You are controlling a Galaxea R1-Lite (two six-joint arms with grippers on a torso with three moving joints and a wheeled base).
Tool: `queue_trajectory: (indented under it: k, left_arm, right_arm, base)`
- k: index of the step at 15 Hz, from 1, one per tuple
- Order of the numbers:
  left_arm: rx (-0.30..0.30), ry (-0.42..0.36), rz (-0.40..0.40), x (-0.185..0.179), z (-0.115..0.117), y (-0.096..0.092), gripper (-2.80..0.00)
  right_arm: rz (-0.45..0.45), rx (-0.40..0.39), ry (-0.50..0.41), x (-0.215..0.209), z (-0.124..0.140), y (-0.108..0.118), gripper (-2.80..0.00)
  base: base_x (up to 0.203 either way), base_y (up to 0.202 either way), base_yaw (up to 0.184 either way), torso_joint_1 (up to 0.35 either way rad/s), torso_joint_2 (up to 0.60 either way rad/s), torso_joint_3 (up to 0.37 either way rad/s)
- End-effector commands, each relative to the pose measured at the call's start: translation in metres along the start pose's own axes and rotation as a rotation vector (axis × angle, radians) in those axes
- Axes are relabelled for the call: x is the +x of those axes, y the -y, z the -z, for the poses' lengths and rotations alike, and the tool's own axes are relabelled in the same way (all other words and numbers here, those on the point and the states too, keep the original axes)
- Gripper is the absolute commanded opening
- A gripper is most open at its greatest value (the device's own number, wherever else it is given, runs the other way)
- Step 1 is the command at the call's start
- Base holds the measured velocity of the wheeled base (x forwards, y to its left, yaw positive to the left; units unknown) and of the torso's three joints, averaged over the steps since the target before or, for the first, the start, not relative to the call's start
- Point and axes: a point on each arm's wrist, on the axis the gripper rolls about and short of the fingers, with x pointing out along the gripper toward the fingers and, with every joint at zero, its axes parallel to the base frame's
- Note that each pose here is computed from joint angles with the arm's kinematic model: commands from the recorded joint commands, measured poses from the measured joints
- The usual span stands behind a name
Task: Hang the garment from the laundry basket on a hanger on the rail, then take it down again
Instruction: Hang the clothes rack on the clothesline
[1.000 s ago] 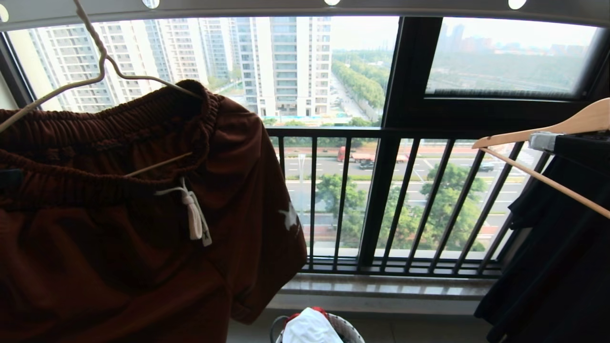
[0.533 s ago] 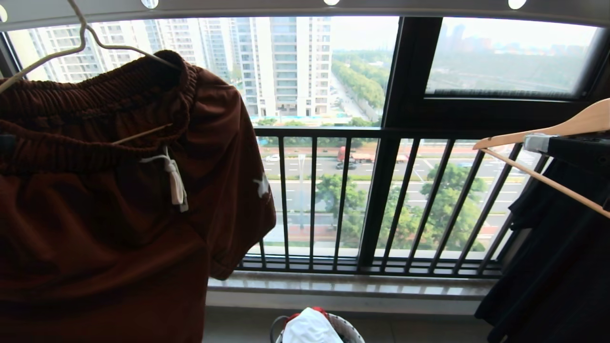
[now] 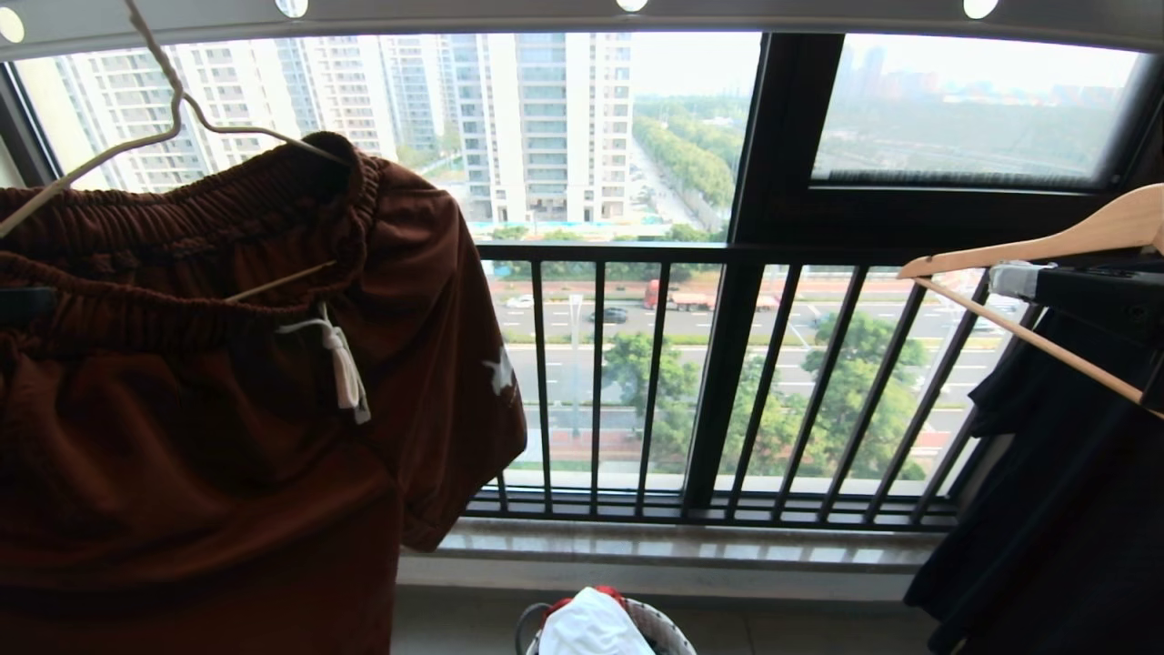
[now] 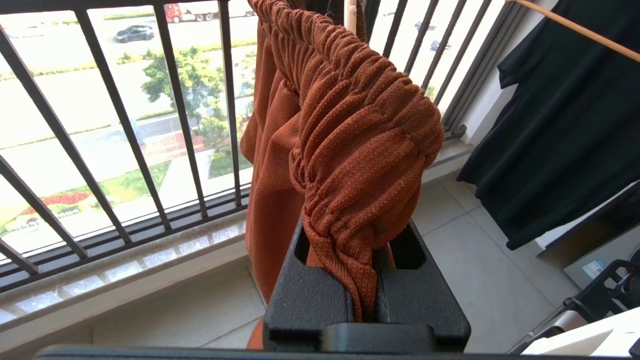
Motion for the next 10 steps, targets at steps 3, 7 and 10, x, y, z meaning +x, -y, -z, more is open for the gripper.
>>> queue_trajectory:
  k: [3, 7, 10]
  left_arm:
    - [-0.002, -0.005, 0.040, 0.004, 0.001, 0.001, -2.80]
    - [-0.002, -0.028, 0.081, 0.014, 0.001, 0.002, -2.80]
    - [-0.025, -0.051, 0.055, 0.019, 0.006, -0.006, -2.80]
  right_arm:
    - [0.000, 0.000, -0.001, 0.000, 0.000, 0.000, -2.80]
    - [0.000, 0.000, -0.001, 0.000, 0.000, 0.000, -2.80]
    - [0.000, 0.000, 0.000, 0.000, 0.000, 0.000, -2.80]
  base:
    - [0.000, 0.000, 0.000, 0.000, 0.00, 0.000]
    - [0.000, 0.000, 0.000, 0.000, 0.00, 0.000]
    - [0.000, 0.000, 0.000, 0.000, 0.00, 0.000]
